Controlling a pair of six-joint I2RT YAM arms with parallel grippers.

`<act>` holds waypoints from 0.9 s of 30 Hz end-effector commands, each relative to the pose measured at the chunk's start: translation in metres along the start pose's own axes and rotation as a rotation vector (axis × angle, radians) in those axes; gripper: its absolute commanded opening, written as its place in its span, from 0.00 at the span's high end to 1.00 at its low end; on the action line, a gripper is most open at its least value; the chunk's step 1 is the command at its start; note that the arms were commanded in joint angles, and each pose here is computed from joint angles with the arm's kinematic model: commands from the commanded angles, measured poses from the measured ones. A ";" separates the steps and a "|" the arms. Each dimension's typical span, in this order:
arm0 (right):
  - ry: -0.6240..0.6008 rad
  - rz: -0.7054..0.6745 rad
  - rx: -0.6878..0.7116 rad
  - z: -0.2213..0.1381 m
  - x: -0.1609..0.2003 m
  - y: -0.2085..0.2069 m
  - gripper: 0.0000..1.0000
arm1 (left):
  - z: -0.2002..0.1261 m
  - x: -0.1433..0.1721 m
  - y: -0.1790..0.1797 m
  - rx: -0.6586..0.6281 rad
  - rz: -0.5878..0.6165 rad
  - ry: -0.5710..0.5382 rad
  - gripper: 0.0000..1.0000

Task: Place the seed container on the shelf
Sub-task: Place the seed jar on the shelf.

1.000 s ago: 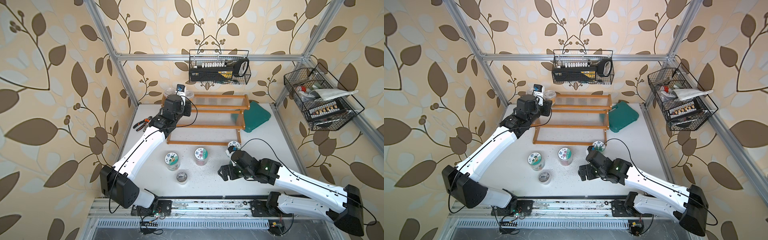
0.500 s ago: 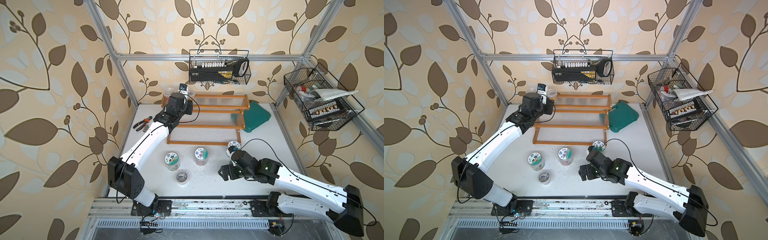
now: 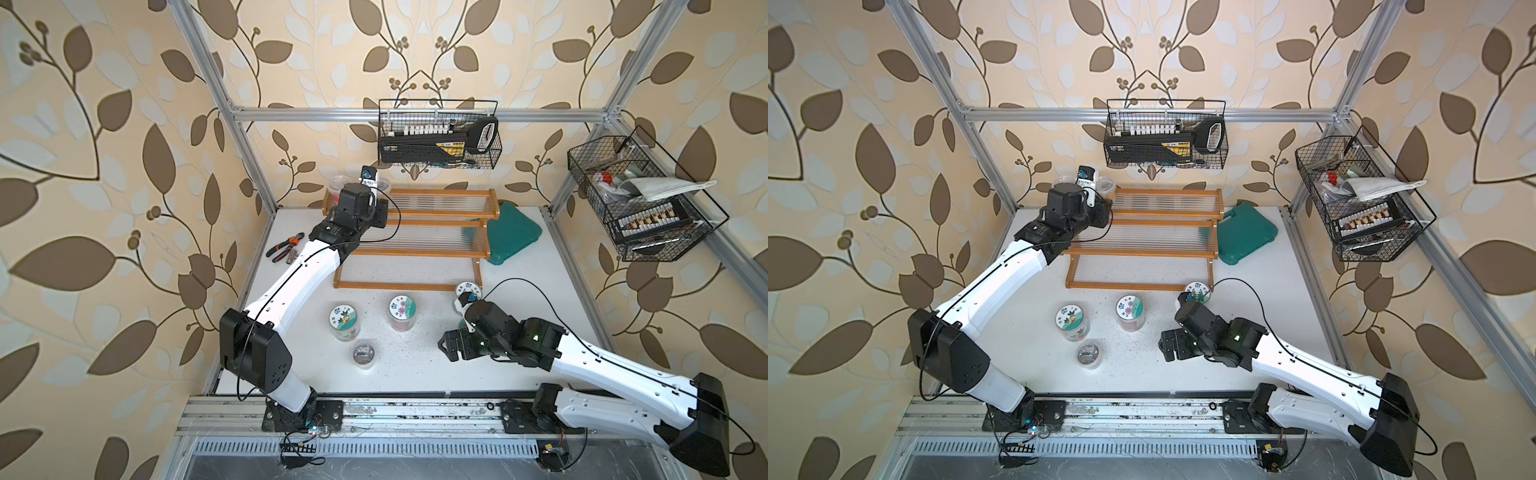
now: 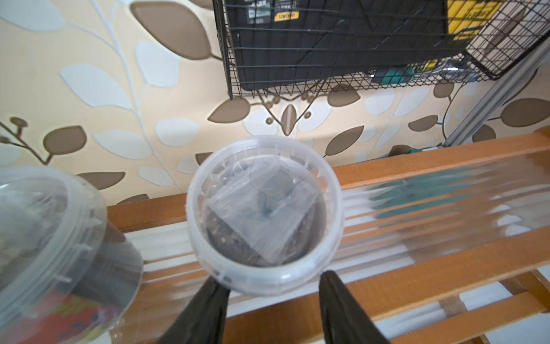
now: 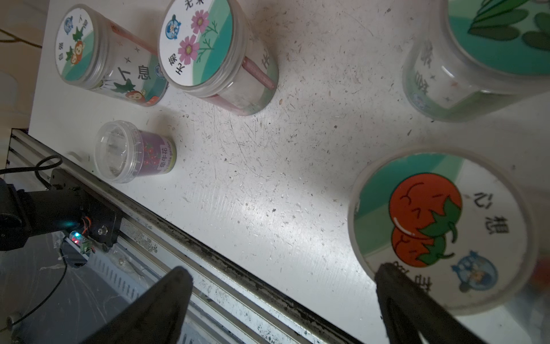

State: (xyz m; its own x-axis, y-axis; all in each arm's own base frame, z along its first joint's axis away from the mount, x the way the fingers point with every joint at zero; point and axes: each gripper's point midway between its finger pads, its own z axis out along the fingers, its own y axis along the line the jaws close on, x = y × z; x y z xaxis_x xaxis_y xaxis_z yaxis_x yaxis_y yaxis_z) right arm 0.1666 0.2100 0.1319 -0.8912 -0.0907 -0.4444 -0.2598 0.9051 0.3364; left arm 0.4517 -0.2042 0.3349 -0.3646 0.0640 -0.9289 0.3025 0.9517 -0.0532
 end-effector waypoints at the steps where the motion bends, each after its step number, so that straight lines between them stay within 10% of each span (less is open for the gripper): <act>1: 0.004 -0.009 0.002 -0.002 0.004 -0.004 0.01 | -0.028 -0.030 0.000 0.033 -0.014 -0.063 0.35; 10: -0.049 -0.027 -0.034 -0.018 -0.003 -0.001 0.01 | -0.081 -0.024 -0.006 0.098 -0.034 -0.004 0.02; 27: -0.083 -0.110 -0.160 -0.036 -0.009 0.021 0.01 | -0.203 0.043 0.004 0.127 -0.392 0.166 0.02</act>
State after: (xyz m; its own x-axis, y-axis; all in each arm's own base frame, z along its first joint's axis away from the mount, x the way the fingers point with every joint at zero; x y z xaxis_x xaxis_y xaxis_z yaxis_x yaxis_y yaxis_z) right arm 0.1575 0.2089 0.1659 -0.8342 -0.1221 -0.5378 -0.3741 0.8418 0.3891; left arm 0.2788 -0.1495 0.3738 -0.5407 -0.1478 -0.8281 0.3041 0.8835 -0.3563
